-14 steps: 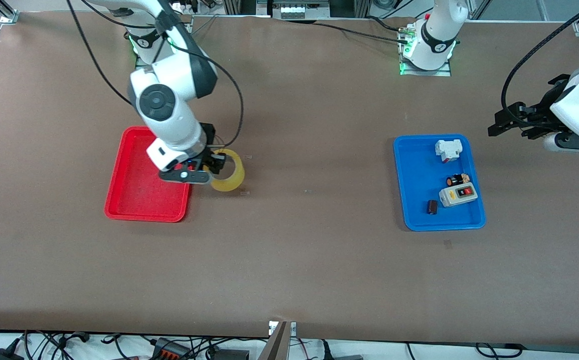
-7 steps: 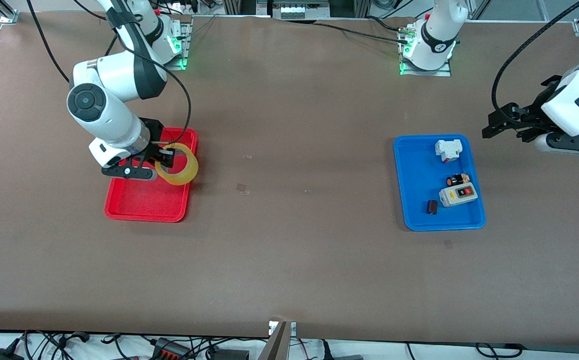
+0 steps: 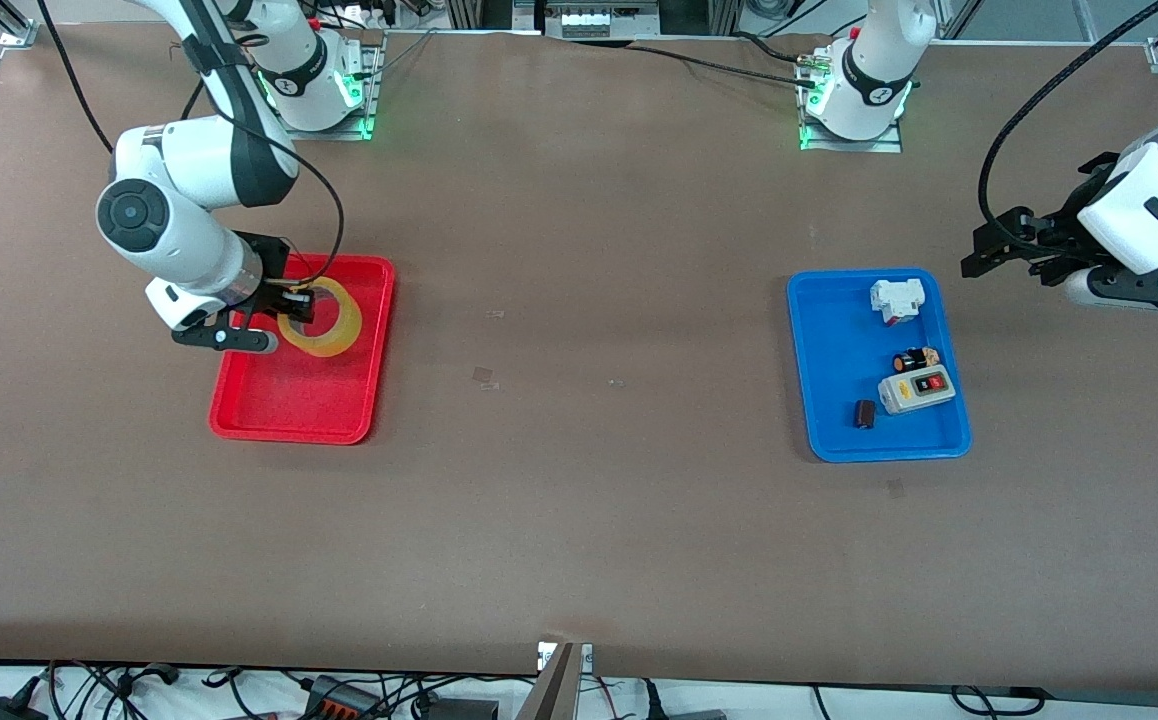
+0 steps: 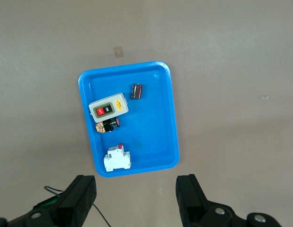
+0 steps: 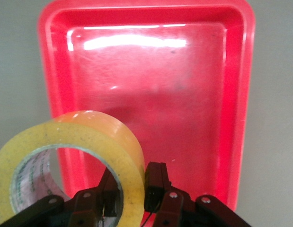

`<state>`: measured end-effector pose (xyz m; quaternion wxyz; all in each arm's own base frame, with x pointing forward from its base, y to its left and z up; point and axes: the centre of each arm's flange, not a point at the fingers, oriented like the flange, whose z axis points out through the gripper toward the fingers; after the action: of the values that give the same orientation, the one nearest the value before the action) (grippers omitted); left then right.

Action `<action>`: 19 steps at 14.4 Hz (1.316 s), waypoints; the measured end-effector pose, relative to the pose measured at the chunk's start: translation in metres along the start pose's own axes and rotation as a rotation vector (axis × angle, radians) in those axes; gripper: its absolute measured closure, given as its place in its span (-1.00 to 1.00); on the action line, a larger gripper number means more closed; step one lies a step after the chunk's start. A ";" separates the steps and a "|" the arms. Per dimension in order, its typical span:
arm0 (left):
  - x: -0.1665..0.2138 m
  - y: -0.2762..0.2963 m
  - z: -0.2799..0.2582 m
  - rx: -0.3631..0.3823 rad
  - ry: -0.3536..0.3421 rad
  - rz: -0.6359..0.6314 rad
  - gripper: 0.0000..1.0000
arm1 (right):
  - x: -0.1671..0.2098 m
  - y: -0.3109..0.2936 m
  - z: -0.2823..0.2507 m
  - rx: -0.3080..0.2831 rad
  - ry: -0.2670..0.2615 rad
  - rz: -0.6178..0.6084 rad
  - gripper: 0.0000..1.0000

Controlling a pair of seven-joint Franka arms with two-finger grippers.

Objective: Place and move tape with both arms
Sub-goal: 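Move the tape roll with the right gripper into the red tray, then lower the tape into the red tray and open the right gripper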

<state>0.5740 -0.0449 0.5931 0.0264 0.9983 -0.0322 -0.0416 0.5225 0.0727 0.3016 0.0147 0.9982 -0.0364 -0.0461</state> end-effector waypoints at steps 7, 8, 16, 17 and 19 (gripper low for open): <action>0.000 0.000 0.000 0.000 0.000 -0.001 -1.00 | -0.001 0.093 0.043 0.019 0.000 -0.047 0.58; 0.000 0.000 0.000 0.000 0.000 -0.001 -1.00 | 0.000 0.093 0.050 0.020 0.001 -0.051 0.58; 0.000 0.000 0.000 0.000 0.000 0.000 -1.00 | 0.006 0.049 0.108 0.026 0.033 -0.130 0.58; 0.000 0.000 0.000 0.000 0.000 0.000 -1.00 | 0.006 0.049 0.106 0.026 0.036 -0.130 0.58; 0.000 0.000 0.000 0.000 0.000 -0.001 -1.00 | 0.007 0.049 0.105 0.026 0.039 -0.128 0.24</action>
<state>0.5740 -0.0447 0.5931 0.0264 0.9983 -0.0320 -0.0415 0.5163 0.0205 0.1984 -0.0007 0.9993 0.0273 -0.0269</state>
